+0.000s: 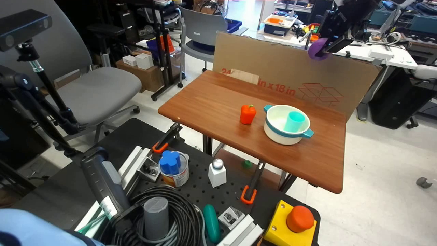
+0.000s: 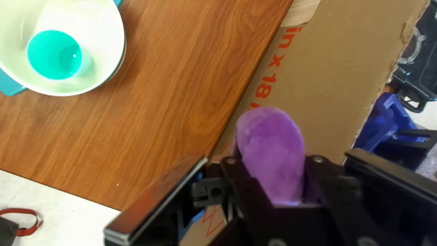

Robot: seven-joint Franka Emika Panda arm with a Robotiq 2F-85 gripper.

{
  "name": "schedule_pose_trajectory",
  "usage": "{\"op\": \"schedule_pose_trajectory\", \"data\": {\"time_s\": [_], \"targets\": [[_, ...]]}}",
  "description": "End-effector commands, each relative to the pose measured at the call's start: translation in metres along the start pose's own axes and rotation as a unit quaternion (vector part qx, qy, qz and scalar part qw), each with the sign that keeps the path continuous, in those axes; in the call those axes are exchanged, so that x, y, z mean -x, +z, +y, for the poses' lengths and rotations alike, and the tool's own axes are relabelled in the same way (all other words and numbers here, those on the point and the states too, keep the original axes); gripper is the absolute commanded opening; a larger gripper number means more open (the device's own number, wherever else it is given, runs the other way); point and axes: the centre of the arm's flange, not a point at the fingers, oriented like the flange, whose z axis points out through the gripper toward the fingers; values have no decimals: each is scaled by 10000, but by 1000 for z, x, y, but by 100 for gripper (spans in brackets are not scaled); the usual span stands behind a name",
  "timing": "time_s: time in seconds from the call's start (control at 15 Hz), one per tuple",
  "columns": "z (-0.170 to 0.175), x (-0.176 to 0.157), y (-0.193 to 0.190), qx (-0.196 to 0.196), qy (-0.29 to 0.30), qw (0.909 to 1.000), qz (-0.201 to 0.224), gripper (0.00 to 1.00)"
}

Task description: Pick up the purple plush toy and put it at the right of the table

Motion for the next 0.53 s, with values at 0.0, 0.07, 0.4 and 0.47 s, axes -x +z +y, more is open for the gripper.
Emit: {"op": "schedule_pose_trajectory", "data": {"time_s": [0.0, 0.07, 0.4, 0.47], "targets": [[-4, -32, 11, 198, 540, 9983, 126, 6], [0, -41, 14, 259, 686, 9972, 135, 6], [14, -61, 46, 569, 814, 9950, -145, 6], [15, -63, 54, 668, 783, 9945, -208, 6]]}}
